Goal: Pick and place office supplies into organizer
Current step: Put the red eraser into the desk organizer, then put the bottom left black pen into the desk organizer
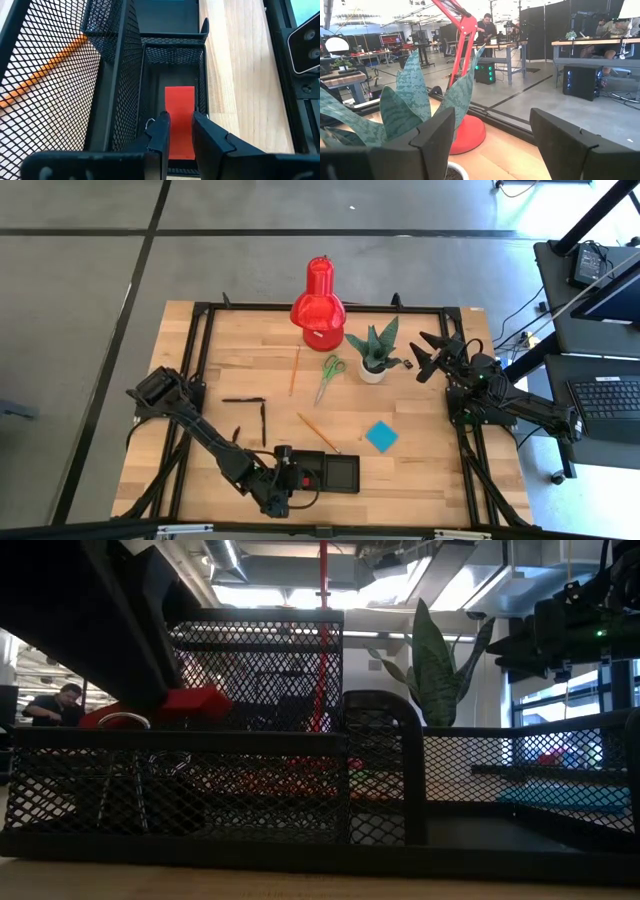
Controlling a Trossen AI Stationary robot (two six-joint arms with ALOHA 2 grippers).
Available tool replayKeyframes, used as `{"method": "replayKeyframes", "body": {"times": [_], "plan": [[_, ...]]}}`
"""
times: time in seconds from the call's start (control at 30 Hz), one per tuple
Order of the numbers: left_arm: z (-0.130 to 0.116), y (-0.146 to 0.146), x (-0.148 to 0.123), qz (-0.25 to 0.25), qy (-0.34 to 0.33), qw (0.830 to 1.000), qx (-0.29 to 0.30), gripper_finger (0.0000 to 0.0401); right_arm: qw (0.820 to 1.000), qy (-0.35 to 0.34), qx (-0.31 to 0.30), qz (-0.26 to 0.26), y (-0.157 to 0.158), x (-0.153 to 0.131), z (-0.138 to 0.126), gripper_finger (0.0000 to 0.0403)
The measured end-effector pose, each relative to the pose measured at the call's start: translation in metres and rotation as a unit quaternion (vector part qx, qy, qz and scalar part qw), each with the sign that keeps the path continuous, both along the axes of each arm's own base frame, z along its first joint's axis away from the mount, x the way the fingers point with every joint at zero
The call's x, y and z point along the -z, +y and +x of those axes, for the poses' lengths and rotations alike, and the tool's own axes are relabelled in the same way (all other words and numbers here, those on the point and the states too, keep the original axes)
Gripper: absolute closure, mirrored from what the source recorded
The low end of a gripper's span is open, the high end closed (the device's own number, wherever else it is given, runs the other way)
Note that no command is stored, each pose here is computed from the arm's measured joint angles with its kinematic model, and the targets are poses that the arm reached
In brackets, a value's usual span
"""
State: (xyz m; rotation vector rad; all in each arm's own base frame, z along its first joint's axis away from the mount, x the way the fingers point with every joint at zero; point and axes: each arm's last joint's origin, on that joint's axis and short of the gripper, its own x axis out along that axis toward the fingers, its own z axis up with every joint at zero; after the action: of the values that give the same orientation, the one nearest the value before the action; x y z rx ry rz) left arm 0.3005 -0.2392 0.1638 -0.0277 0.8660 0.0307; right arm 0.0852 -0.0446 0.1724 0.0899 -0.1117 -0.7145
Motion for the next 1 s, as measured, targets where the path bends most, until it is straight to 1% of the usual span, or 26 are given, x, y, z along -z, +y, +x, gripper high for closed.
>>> {"method": "replayKeyframes", "body": {"times": [0.47,0.83,1.0], "plan": [[0.0,0.0,0.0,0.0,-0.001,1.0,0.0,0.03,1.0,-0.001,0.0,0.001,0.0,0.0,0.0,0.0143],[0.0,0.0,0.0,0.001,-0.002,1.0,-0.001,0.0299,1.0,-0.001,0.0,0.001,0.0,0.0,0.0,0.0143],[-0.001,0.001,-0.01,-0.016,-0.007,1.0,0.005,0.0299,1.0,-0.001,0.0,0.001,0.0,0.0,0.0,0.0143]]}}
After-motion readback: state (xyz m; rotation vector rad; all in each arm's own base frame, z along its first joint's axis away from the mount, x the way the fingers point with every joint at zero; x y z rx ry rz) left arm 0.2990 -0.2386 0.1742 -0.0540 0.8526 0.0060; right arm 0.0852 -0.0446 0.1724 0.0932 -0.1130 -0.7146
